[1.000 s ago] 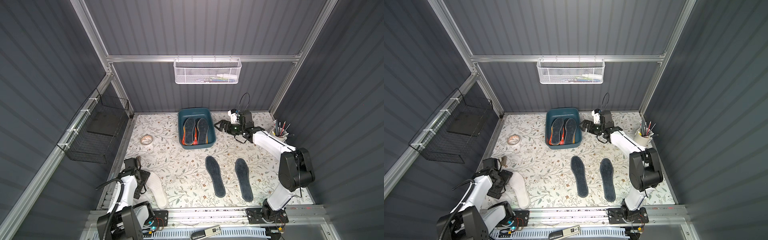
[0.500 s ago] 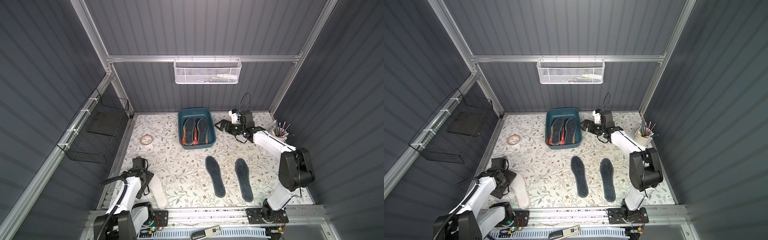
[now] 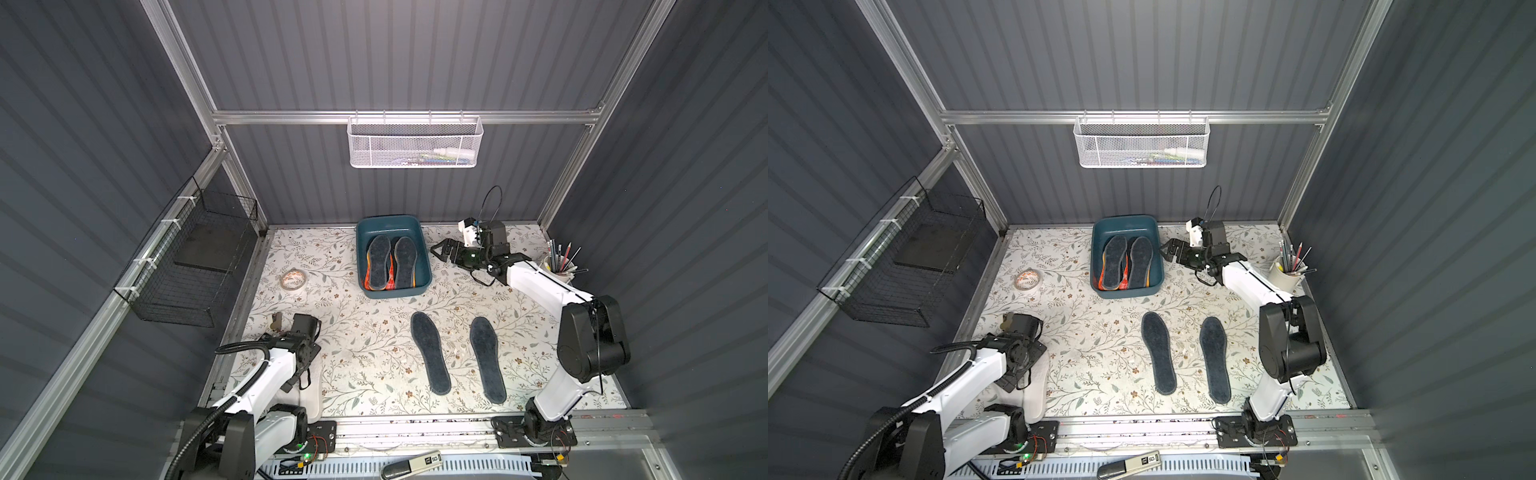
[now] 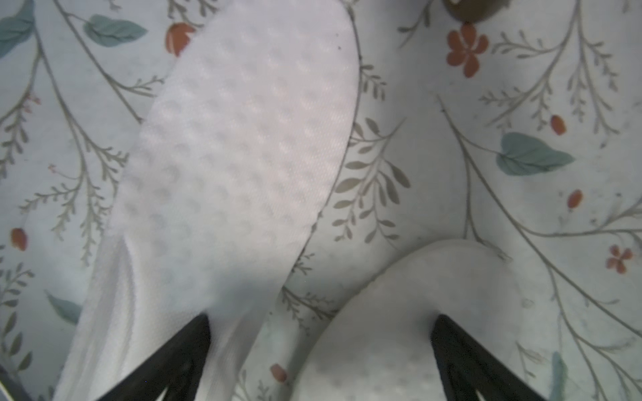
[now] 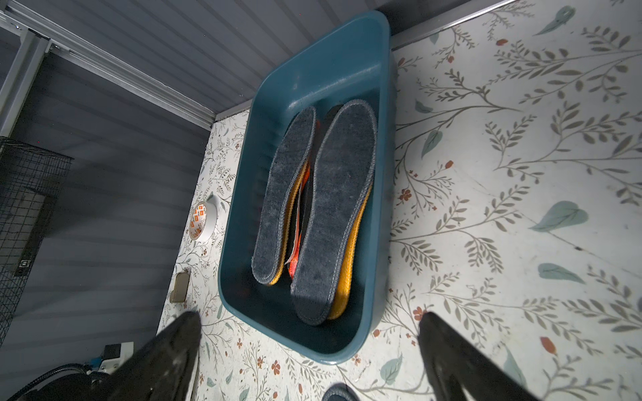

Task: Put the insoles into the storage box
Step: Move the insole to the center of the board.

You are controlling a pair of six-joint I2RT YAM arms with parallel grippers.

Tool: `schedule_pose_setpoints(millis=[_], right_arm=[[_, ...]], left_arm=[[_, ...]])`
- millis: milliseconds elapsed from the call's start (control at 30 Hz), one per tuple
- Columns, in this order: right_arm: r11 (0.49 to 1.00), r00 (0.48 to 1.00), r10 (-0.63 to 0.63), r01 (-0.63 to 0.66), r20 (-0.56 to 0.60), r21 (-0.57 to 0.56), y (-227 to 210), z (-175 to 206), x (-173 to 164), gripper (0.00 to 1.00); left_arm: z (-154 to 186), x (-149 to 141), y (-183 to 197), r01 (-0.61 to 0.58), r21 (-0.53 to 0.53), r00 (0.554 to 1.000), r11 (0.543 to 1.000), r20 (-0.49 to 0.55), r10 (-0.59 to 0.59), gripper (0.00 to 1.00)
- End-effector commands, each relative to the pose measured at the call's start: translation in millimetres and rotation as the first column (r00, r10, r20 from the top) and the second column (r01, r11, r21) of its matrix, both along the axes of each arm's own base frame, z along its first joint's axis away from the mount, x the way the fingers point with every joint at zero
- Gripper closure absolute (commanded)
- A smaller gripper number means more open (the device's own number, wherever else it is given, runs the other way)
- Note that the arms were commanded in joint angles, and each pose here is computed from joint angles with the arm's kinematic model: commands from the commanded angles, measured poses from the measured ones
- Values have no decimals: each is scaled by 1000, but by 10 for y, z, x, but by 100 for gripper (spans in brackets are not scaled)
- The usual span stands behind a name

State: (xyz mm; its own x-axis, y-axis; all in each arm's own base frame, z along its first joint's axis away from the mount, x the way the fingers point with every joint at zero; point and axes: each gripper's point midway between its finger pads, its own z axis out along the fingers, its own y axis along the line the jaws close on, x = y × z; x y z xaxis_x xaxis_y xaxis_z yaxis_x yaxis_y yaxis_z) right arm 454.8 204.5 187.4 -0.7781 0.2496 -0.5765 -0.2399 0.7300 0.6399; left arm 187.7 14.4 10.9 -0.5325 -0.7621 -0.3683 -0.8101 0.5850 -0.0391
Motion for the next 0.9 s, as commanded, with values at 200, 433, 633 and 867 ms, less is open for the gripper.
schedule_pose_setpoints(millis=[200,433,633,867], right_arm=[[1000,1000,-14,14,24,1,-53,104,33,1],[1000,1000,-20,20,25,-2,-82,106,27,1],[1000,999,-26,26,30,-13,-118,119,6,1],[1000,1000,-22,22,19,-6,-107,84,6,1]], left_arm=[[95,657,-1649,261,-534,959,804,239,-152,0],[204,921,-2313,432,-556,899,709,328,-291,0],[639,1187,-2618,605,-482,792,634,452,-411,0],[858,1188,-2434,671,-338,733,660,439,-519,0]])
